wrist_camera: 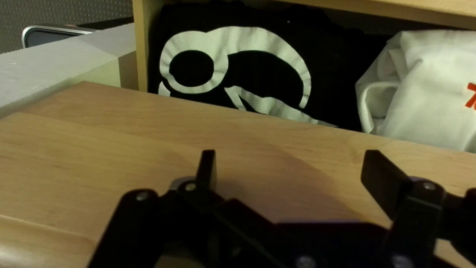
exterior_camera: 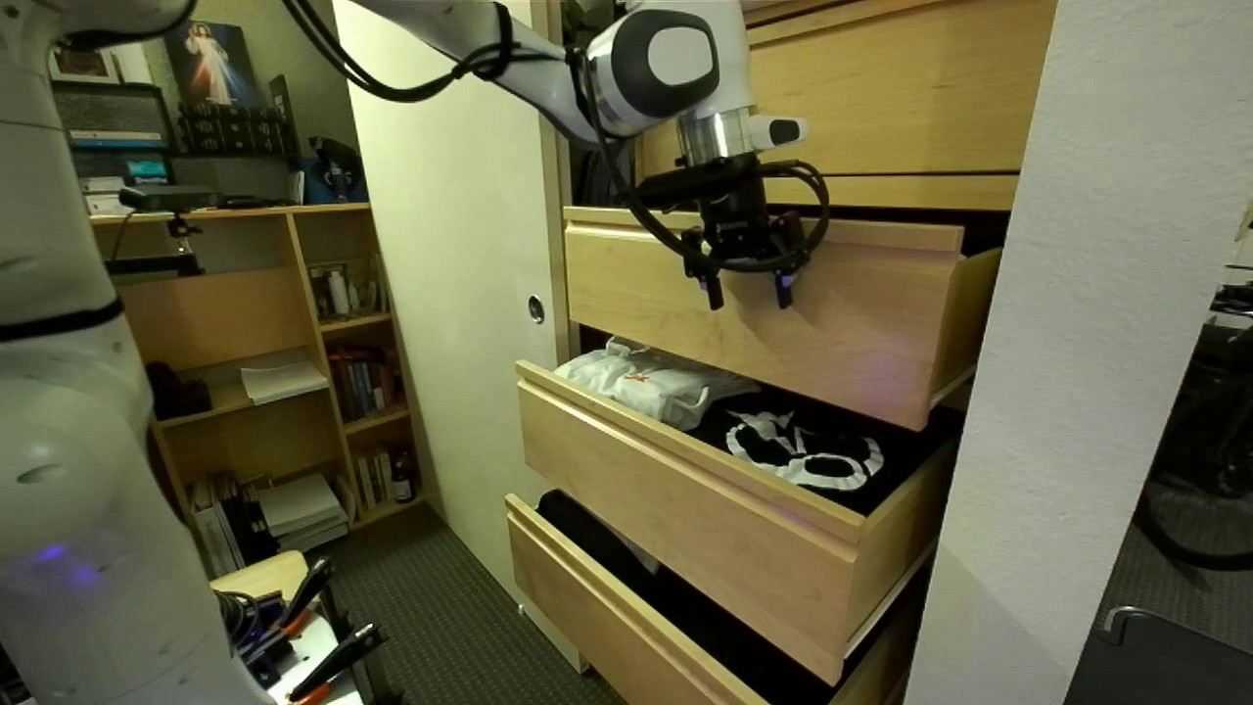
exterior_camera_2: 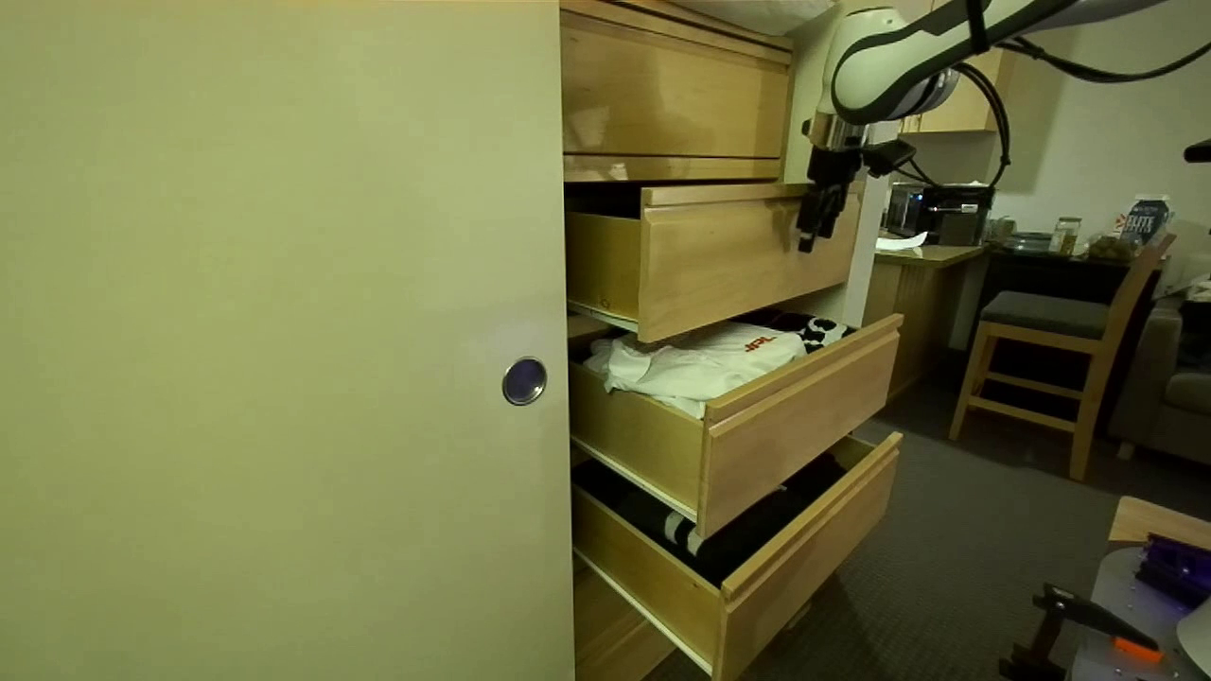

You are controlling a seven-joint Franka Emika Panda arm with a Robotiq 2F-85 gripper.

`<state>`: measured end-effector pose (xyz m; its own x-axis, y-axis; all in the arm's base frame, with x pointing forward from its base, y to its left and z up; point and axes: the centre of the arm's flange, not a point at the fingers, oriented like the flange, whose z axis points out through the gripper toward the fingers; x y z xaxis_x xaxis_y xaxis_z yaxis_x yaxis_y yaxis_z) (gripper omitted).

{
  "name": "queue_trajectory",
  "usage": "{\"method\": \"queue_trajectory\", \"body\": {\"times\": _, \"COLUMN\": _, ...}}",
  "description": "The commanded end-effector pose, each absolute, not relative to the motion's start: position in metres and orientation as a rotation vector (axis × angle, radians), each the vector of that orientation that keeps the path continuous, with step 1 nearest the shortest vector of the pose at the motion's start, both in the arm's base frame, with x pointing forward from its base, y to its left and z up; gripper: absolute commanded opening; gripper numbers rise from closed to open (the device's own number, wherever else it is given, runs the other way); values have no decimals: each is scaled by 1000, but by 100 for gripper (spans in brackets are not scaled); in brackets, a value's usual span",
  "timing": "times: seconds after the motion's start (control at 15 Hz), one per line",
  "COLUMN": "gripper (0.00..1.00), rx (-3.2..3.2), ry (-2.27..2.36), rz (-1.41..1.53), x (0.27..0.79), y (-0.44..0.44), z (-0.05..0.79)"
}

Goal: Close the second drawer from the top

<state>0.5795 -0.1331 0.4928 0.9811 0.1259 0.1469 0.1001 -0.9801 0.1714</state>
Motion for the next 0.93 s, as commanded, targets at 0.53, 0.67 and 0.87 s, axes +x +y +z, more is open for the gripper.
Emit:
{"method": "queue_trajectory", "body": {"times": 0.53, "gripper": 100, "rx": 2963, "ry": 155, "rz": 349, "x": 669, "y": -158, "z": 494}}
{"method": "queue_trajectory", "body": {"times": 0.67, "gripper": 100, "rx": 2958, "ry": 166, "rz": 375, "x": 684, "y": -156, "z": 493}}
{"method": "queue_trajectory", "body": {"times": 0.87, "gripper": 100, "rx": 2956, "ry": 176, "rz": 407, "x": 705, "y": -155, "z": 490}}
